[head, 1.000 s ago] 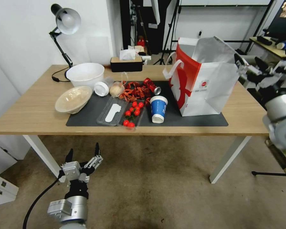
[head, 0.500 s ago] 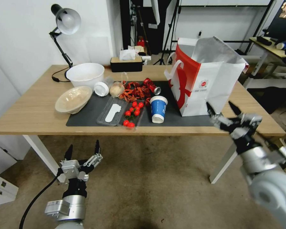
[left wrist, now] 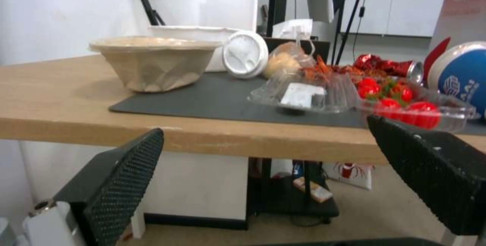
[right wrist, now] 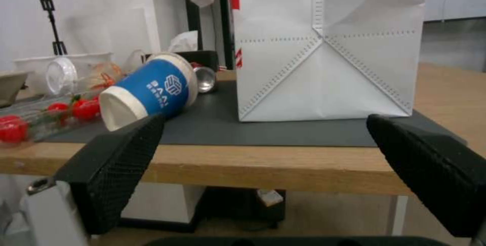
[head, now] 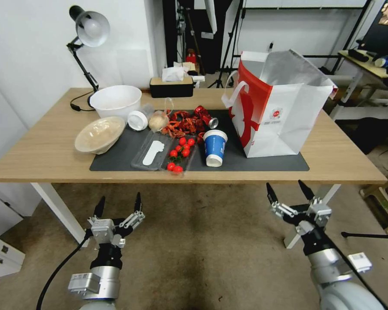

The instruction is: Pick up the food delivery bag from the floor and place it on the table.

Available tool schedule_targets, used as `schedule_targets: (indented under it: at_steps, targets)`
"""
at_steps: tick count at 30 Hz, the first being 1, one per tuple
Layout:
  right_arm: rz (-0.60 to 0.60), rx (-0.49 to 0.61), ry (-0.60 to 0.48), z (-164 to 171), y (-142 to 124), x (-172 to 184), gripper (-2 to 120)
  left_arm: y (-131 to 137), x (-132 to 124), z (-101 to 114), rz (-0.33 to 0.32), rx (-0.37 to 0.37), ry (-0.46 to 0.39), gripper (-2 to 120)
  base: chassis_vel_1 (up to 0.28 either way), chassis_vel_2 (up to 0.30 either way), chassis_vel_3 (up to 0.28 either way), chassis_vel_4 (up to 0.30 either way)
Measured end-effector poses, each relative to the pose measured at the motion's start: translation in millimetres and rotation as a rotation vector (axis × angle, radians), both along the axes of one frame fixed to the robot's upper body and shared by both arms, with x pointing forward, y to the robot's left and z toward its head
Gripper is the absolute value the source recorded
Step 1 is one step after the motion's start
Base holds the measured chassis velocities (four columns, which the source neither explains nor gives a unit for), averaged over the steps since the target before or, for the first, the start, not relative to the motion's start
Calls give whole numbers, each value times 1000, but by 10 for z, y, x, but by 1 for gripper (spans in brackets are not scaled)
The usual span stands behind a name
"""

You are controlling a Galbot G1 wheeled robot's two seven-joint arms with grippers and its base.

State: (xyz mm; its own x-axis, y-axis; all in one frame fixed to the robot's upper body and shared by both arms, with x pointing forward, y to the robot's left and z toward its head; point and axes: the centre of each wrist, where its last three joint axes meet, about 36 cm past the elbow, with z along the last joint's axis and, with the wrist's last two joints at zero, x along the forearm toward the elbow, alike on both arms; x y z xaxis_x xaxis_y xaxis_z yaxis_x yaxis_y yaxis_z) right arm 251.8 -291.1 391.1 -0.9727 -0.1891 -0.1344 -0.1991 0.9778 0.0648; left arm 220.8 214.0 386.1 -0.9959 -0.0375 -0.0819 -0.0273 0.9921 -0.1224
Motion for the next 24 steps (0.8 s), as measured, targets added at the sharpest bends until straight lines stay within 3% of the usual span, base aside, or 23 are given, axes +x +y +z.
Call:
schedule_targets:
  at_steps: [24]
  targets:
    - [11,-13,-3,-115,-2,82,100,-8,-27,-173,15,16,32,100,0,0,0,0]
